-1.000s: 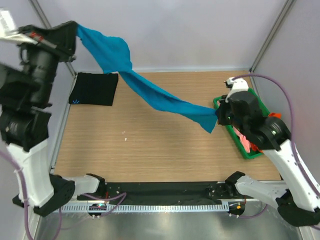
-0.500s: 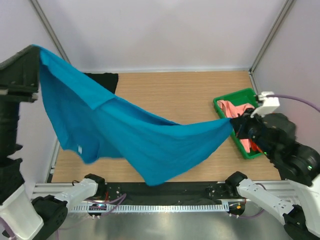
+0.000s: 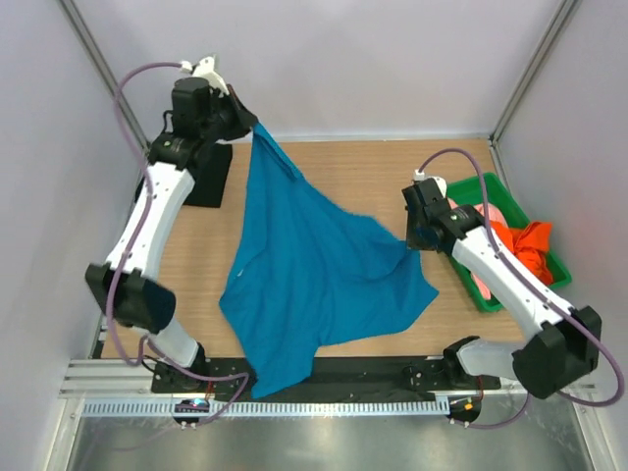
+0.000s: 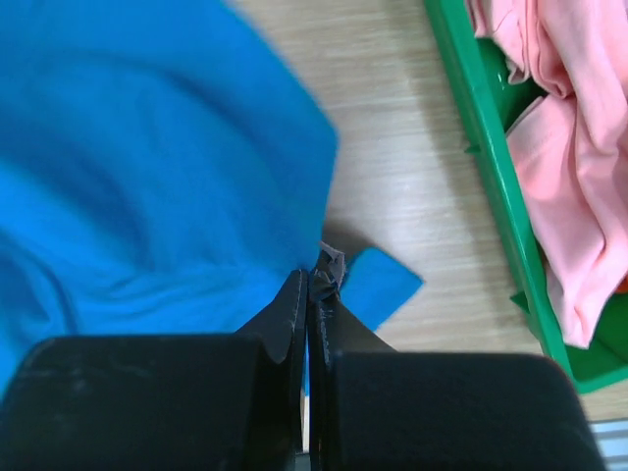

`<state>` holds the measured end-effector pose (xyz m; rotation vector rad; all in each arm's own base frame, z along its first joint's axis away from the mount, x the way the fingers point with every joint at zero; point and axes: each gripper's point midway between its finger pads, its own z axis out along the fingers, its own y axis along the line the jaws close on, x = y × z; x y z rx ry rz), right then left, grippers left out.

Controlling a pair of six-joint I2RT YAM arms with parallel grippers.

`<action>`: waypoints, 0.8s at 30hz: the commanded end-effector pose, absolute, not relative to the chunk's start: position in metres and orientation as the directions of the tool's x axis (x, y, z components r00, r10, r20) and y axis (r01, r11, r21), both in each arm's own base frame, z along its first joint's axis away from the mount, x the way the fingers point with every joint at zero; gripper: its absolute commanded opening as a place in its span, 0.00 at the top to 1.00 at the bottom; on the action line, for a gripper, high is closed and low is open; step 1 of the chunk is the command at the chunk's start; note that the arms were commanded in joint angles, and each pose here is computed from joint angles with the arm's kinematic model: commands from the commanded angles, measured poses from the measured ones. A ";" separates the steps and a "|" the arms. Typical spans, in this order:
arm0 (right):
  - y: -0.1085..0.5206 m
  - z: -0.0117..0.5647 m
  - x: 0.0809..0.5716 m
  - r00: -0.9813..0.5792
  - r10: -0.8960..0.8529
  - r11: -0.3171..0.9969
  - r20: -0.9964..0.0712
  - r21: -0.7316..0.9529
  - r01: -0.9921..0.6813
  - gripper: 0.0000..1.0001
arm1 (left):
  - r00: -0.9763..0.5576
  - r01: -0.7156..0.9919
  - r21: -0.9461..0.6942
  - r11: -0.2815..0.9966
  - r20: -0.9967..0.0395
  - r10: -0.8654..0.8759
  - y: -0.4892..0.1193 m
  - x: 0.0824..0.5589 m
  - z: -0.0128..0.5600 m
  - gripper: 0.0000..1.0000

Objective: Fold and stack the t-shirts
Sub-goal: Flatten the tshirt out

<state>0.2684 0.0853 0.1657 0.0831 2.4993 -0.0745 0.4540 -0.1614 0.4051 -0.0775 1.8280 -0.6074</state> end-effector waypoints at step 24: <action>0.085 0.149 0.353 -0.880 -0.008 0.986 -0.475 -0.151 0.073 0.38 | -0.580 -0.014 -0.346 0.938 -0.761 -0.290 -0.106 0.463 0.284 0.52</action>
